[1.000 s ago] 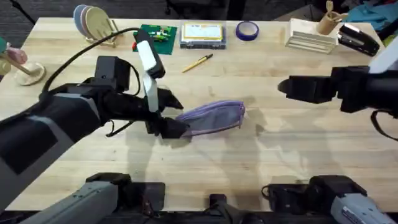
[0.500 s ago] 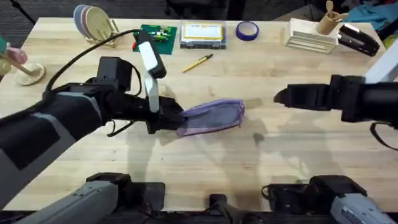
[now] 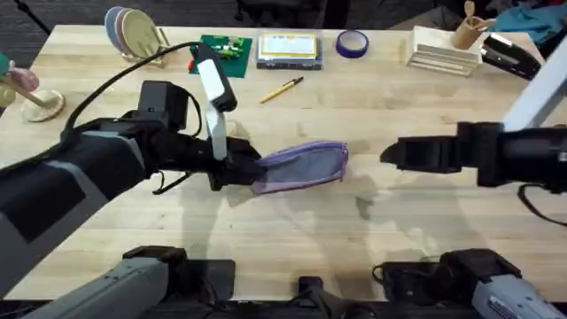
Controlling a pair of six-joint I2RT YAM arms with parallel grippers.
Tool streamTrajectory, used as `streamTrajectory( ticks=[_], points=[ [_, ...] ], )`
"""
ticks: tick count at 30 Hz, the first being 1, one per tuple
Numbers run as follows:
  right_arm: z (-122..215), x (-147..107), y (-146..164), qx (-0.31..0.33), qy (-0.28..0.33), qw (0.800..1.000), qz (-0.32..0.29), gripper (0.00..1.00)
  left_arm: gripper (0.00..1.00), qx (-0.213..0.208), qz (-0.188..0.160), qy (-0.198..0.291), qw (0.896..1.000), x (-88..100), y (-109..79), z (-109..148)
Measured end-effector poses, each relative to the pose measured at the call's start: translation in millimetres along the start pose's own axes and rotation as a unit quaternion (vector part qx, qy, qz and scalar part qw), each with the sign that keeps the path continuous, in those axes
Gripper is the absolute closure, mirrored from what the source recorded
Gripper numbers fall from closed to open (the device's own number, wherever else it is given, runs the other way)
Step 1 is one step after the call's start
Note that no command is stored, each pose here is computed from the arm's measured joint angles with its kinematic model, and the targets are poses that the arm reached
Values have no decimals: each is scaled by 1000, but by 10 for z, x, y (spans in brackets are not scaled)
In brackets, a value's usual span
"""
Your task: Unzip the bag, pick up the pens from the table one at a time and place them inside, then zip the bag closed.
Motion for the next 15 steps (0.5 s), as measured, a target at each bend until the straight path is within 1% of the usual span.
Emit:
streamTrajectory(
  ticks=[8, 15],
  points=[
    [-177, -29, -49, 8, 3, 1000, 12, 4, 958, 0, 0, 0, 1000, 0, 0, 0],
    [-364, -83, -155, 4, 4, 1000, 5, 4, 958, 0, 0, 0, 1000, 1, 0, 0]
  ],
)
Point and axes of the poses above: each hand's point on the last joint's axis, 136 mm out from that joint toward the fingers, its own z axis back along the fingers, its own y axis along the line the jaws close on, x = y × z, the point moved 6 cm from there along z, back along the fingers, and after that the axes turned 7 degrees about z, right-handed, at the moved point
